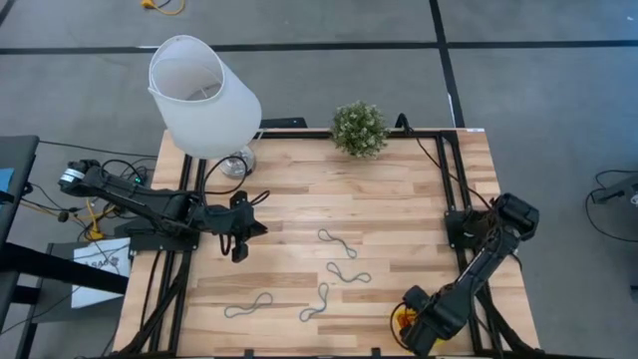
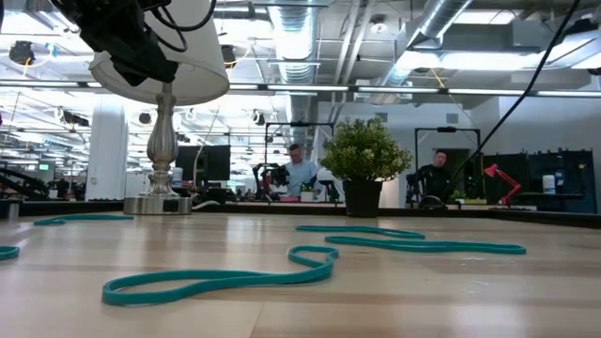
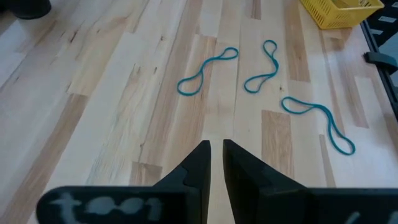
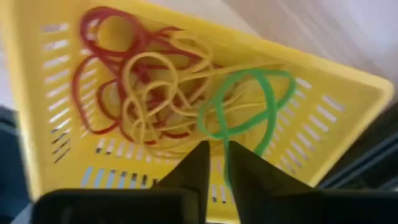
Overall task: Pick and place rubber bands into bin
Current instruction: Put the green rubber band into the yellow basket, then put the blue rubber band into the yellow basket
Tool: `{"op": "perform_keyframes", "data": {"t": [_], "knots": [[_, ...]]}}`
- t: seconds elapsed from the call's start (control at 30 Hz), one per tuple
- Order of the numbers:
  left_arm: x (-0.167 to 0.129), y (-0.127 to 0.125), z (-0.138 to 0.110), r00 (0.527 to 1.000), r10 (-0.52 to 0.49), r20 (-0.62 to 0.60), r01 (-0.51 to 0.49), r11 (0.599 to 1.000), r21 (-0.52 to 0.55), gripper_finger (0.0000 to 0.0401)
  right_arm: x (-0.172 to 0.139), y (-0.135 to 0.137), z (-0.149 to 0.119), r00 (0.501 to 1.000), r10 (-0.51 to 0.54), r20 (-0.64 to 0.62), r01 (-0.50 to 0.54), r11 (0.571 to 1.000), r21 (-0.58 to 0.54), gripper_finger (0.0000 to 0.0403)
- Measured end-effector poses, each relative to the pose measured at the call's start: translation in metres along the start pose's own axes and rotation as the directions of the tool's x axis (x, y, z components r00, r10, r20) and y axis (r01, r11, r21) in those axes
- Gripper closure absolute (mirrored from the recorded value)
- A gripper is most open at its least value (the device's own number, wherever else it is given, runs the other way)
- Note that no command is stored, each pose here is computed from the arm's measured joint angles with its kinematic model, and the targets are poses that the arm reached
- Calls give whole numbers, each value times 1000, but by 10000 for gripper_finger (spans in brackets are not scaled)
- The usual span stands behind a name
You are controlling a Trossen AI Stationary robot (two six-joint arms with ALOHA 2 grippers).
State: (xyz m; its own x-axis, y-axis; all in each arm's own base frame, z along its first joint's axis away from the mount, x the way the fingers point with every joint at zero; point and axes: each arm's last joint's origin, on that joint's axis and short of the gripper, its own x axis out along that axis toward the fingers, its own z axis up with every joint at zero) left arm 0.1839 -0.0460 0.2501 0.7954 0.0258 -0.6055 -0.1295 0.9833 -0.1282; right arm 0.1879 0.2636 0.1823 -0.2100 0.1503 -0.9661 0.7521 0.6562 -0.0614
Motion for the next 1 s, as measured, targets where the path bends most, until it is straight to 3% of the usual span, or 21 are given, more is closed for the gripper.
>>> {"op": "perform_keyframes", "data": {"t": [0.3,0.47,0.6,0.77,0.87,0.93,1.0], "knots": [[0,0,0,1000,-6,-2,6,1000,-4,370,0,0,-1,1000,-6,-27,6,1000,-7,279],[0,0,0,1000,-6,-2,6,1000,-16,370,0,0,-4,992,-22,-120,21,1000,-14,264],[0,0,0,1000,-7,0,7,1000,-24,370,-4,0,-5,990,-18,-139,5,996,-94,262],[0,0,0,1000,-7,1,7,996,-87,370,-19,8,-6,998,58,39,-50,986,-162,270],[0,1,1,1000,23,13,-21,993,-112,370,-38,12,-6,967,106,233,-54,974,-218,275],[1,2,1,999,48,18,-46,994,-98,370,-50,15,-7,902,155,404,-32,955,-295,277],[2,3,0,999,54,6,-53,996,-78,370,-59,17,-5,775,209,597,23,934,-357,279]]}}
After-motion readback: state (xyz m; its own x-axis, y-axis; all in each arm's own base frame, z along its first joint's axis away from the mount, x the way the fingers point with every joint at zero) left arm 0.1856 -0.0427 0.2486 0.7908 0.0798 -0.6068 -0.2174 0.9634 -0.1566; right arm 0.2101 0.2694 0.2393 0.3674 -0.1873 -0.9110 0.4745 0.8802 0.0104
